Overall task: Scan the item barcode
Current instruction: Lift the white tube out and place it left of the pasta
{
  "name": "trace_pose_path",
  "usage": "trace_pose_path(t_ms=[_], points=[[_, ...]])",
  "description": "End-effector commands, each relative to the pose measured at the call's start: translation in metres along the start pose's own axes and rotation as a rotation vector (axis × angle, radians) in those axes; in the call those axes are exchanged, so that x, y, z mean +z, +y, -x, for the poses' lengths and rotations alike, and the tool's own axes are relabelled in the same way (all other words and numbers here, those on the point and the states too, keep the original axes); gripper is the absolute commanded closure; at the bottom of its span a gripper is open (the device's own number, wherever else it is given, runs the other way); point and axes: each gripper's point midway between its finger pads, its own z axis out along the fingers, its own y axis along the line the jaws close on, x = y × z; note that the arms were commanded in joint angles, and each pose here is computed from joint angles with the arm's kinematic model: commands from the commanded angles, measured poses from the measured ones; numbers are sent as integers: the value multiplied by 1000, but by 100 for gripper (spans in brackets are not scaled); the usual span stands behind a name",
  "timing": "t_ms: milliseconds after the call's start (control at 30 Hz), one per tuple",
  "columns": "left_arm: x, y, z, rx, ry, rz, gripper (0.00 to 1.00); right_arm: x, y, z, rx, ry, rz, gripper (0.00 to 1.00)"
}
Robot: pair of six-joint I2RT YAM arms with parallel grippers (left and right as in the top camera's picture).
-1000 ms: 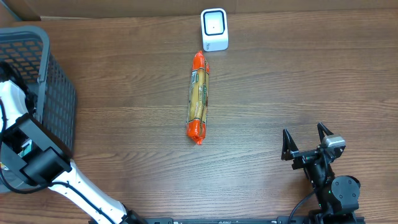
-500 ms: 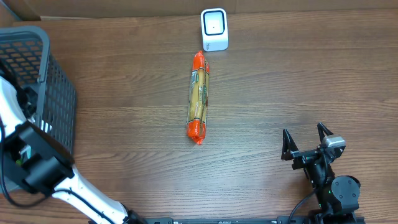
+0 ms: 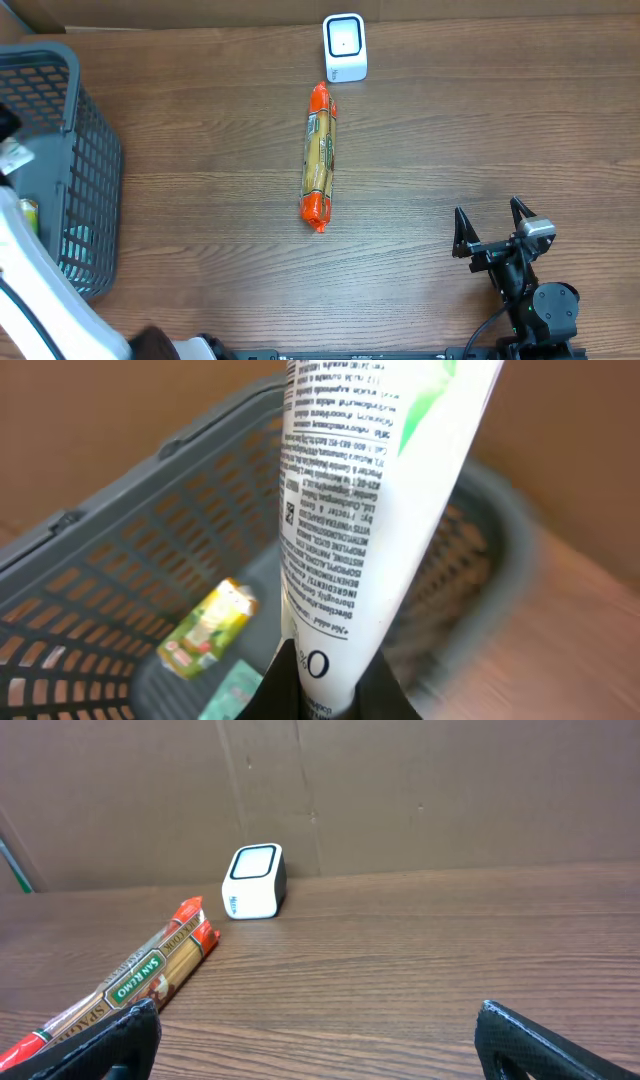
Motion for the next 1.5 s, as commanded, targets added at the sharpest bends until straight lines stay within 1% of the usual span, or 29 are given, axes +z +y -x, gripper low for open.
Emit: trace_pose_path(t_ms=[0, 100, 200, 267, 333, 400, 433, 500, 600, 767, 933, 1133, 1167, 1200, 1233, 1267, 1333, 1400, 1467], points=[[-47, -33, 2, 60, -66, -114, 96, 0, -2, -2, 4, -4, -9, 0], [-66, -68, -24, 127, -9, -212, 96, 0, -2, -2, 4, -4, -9, 0], [-76, -102, -59, 202, 96, -289, 96, 0, -2, -2, 4, -4, -9, 0], [-75, -121, -84, 219, 182, -314, 96, 0, -2, -2, 4, -4, -9, 0], [-69, -136, -111, 224, 278, -313, 96, 0, -2, -2, 3, -4, -9, 0], [-59, -149, -137, 262, 360, -301, 96, 0, -2, -2, 4, -4, -9, 0], [-51, -160, -155, 289, 417, -302, 96, 0, -2, -2, 4, -4, -9, 0], [-41, -178, -185, 342, 499, -326, 96, 0, -2, -2, 3, -4, -9, 0], [-21, -203, -229, 391, 599, -329, 96, 0, -2, -2, 4, -4, -9, 0], [15, -232, -296, 418, 693, -289, 96, 0, -2, -2, 4, -4, -9, 0], [42, -254, -352, 431, 745, -262, 96, 0, -2, -2, 4, -4, -9, 0], [67, -276, -396, 473, 779, -261, 96, 0, -2, -2, 4, -4, -9, 0], [69, -278, -402, 476, 794, -266, 91, 0, -2, -2, 4, -4, -9, 0], [70, -280, -408, 479, 812, -274, 82, 0, -2, -2, 4, -4, -9, 0], [70, -281, -412, 481, 827, -281, 69, 0, -2, -2, 4, -4, -9, 0], [70, -280, -413, 482, 834, -280, 59, 0, -2, -2, 4, -4, -9, 0], [70, -280, -413, 486, 834, -281, 44, 0, -2, -2, 4, -4, -9, 0], [67, -280, -405, 486, 826, -289, 40, 0, -2, -2, 4, -4, -9, 0], [62, -281, -391, 490, 813, -302, 39, 0, -2, -2, 4, -4, -9, 0]])
